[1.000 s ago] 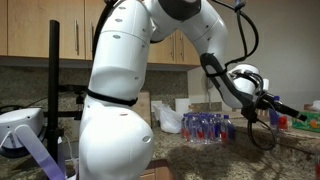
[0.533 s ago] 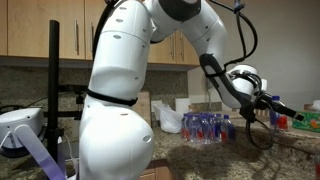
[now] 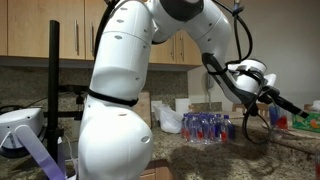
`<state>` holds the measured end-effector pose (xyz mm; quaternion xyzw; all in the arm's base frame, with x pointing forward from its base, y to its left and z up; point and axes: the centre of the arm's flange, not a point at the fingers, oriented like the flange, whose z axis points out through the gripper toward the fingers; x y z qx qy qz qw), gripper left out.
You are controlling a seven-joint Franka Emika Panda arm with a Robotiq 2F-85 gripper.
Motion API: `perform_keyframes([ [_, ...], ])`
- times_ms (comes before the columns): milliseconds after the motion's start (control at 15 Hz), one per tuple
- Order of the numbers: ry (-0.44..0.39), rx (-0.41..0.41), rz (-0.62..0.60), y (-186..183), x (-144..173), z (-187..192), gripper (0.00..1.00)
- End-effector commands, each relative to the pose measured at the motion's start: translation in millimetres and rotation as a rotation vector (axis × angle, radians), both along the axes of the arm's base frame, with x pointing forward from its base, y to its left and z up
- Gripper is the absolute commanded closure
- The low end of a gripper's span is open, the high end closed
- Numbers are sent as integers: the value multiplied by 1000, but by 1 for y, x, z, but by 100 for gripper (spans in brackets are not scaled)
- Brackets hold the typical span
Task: Put three bottles of water a step above
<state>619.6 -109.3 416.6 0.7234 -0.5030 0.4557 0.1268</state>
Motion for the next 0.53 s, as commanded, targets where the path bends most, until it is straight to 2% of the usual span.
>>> perform_keyframes([
  [0,39,141,-1,-40,20,-6,0],
  [200,101,273,-31,-73,27,-27,0],
  [333,157,312,-61,-84,31,-38,0],
  [467,174,344,-75,-87,36,-40,0],
])
